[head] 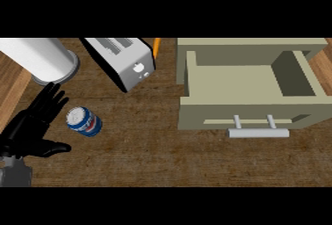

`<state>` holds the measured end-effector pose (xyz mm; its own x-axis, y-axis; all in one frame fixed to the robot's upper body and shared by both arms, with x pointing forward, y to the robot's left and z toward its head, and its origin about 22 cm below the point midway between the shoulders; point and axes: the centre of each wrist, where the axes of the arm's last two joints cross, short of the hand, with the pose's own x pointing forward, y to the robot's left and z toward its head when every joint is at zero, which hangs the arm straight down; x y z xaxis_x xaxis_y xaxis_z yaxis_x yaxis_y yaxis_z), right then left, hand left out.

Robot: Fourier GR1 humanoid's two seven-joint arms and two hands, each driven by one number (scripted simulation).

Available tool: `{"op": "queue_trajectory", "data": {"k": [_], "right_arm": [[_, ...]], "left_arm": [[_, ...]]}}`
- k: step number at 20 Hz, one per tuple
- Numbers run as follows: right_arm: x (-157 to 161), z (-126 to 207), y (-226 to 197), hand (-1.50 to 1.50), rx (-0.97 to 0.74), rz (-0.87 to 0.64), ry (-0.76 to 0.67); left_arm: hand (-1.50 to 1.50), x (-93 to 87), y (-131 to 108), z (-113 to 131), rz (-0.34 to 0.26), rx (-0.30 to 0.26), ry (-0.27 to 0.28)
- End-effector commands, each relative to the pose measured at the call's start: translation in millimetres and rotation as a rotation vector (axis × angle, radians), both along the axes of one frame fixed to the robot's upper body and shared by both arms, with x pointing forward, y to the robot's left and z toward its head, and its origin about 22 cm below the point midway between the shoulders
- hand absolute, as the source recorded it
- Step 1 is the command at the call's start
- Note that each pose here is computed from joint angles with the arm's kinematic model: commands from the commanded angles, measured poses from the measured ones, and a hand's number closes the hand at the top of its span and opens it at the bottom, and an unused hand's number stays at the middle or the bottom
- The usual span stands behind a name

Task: Pick up the can, place it into the drawer and close the drawer

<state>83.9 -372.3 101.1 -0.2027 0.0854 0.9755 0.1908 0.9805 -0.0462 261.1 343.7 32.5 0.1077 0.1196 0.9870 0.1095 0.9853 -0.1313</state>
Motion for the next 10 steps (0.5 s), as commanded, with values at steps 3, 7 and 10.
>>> {"op": "queue_trajectory", "data": {"k": [3, 7, 10], "right_arm": [[-3.3, 4.1, -0.5, -1.50, -0.011, 0.006, 0.002], [-18.0, -4.4, -9.7, -1.50, 0.002, 0.009, -0.001], [-9.1, 7.9, -9.8, -1.50, -0.005, 0.020, -0.004]], "left_arm": [[-1.50, 17.1, 2.5, -19.3, 0.057, 0.028, -0.014], [-1.50, 2.8, 29.3, -55.7, 0.102, 0.026, 0.011], [-1.50, 2.5, 68.1, -49.8, 0.113, 0.031, 0.009]]}}
